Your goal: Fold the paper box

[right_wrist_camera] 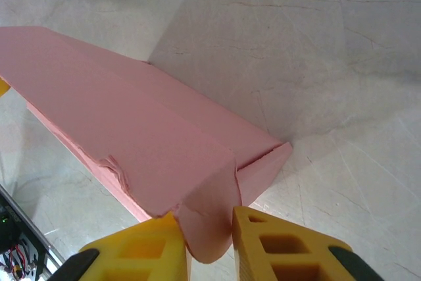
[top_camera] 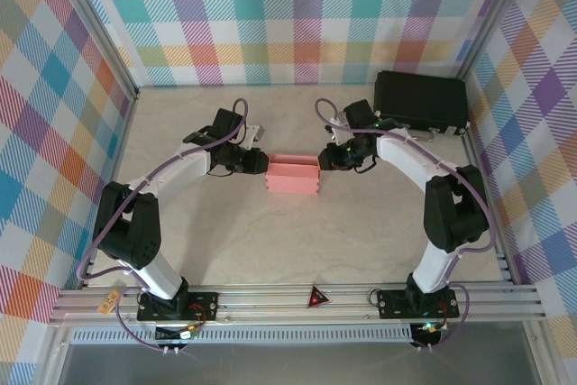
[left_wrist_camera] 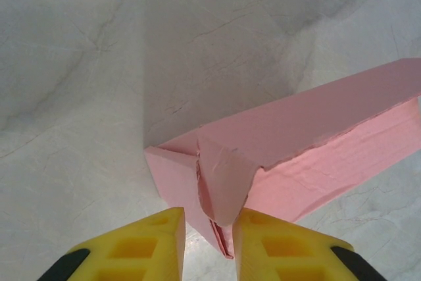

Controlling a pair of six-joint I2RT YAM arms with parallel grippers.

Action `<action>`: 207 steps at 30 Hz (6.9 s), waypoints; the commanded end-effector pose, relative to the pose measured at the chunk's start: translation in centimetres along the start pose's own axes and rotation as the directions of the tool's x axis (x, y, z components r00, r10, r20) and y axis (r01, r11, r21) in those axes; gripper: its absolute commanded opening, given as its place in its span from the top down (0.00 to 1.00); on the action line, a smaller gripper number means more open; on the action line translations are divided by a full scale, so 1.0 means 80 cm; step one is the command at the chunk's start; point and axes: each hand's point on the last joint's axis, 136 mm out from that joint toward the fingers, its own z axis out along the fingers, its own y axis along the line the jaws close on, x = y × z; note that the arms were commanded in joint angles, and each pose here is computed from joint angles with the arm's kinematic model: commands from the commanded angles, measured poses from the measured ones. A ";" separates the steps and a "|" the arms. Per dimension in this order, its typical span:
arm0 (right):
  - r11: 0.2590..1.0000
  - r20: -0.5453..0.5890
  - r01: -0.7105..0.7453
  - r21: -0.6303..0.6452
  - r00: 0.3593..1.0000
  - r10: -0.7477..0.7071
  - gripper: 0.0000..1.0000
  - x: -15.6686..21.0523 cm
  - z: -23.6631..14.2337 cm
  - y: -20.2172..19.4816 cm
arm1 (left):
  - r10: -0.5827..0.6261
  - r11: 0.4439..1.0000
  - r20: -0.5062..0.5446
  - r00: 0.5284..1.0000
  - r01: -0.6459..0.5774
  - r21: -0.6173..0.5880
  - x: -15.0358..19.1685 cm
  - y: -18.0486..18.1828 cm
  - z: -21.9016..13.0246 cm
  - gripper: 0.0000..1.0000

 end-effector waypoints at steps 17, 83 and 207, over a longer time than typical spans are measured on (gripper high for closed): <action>0.999 0.007 0.041 0.006 0.999 -0.041 0.76 0.000 -0.017 0.011 | 0.041 0.999 0.076 0.996 -0.039 -0.017 -0.005 -0.007 -0.027 0.69; 0.997 -0.012 0.070 -0.009 0.997 -0.070 0.81 0.003 -0.006 0.017 | 0.978 0.209 -0.033 0.206 -0.969 0.135 -0.021 -0.066 0.036 0.03; 0.999 -0.030 0.032 0.022 0.999 -0.031 0.91 -0.014 0.008 0.008 | 0.327 0.941 0.327 0.887 -0.277 -0.192 -0.022 0.001 -0.066 0.34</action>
